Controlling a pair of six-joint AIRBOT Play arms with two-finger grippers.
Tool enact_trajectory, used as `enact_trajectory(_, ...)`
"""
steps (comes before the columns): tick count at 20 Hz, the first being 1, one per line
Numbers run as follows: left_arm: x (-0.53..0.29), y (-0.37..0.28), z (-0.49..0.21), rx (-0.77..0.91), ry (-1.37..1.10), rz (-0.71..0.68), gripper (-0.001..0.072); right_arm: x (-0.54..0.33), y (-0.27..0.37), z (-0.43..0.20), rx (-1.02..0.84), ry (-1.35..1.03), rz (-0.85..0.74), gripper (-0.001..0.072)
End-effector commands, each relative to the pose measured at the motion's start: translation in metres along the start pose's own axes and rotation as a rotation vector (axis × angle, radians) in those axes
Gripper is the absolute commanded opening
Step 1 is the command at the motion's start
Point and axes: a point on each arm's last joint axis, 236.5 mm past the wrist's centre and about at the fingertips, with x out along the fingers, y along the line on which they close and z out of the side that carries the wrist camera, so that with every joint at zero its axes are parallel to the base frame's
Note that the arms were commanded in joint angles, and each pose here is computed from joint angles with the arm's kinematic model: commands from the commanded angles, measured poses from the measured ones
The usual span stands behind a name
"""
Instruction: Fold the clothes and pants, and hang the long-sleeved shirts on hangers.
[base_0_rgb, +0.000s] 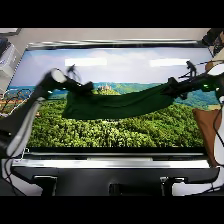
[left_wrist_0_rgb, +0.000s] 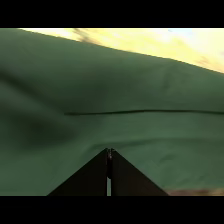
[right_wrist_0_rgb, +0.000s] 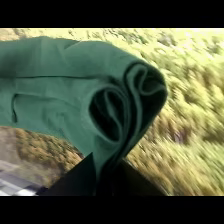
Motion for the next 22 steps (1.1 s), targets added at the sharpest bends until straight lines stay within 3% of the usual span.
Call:
enact_trajectory(1,0.078,-0.073,-0.045,-0.151,0.049,-0.200,0.0017,-0.043,0.010,-0.015,-0.031,-0.032,-0.088,0.0030)
enact_trajectory(8,0.148,-0.151,-0.129,-0.160,0.157,-0.287,0.0016,-0.093,0.045,-0.021,-0.037,-0.170,-0.077,0.0029)
enact_trajectory(14,0.157,-0.174,-0.143,-0.129,0.211,-0.316,0.0016,-0.097,0.071,-0.003,-0.035,-0.256,0.026,0.0029)
enact_trajectory(16,0.134,-0.144,-0.135,-0.052,0.266,-0.226,0.0015,-0.095,0.071,-0.004,-0.032,-0.247,0.030,0.0029)
enact_trajectory(18,0.093,-0.095,-0.112,0.071,0.277,-0.051,0.0015,-0.089,0.080,-0.011,-0.031,-0.203,0.070,0.0029)
enact_trajectory(20,0.030,-0.058,-0.064,0.191,0.190,0.082,0.0016,-0.077,0.095,-0.016,-0.050,-0.176,0.087,0.0029)
enact_trajectory(22,-0.049,-0.041,-0.014,0.227,0.053,0.128,0.0017,-0.055,0.123,-0.020,-0.072,-0.159,0.111,0.0029)
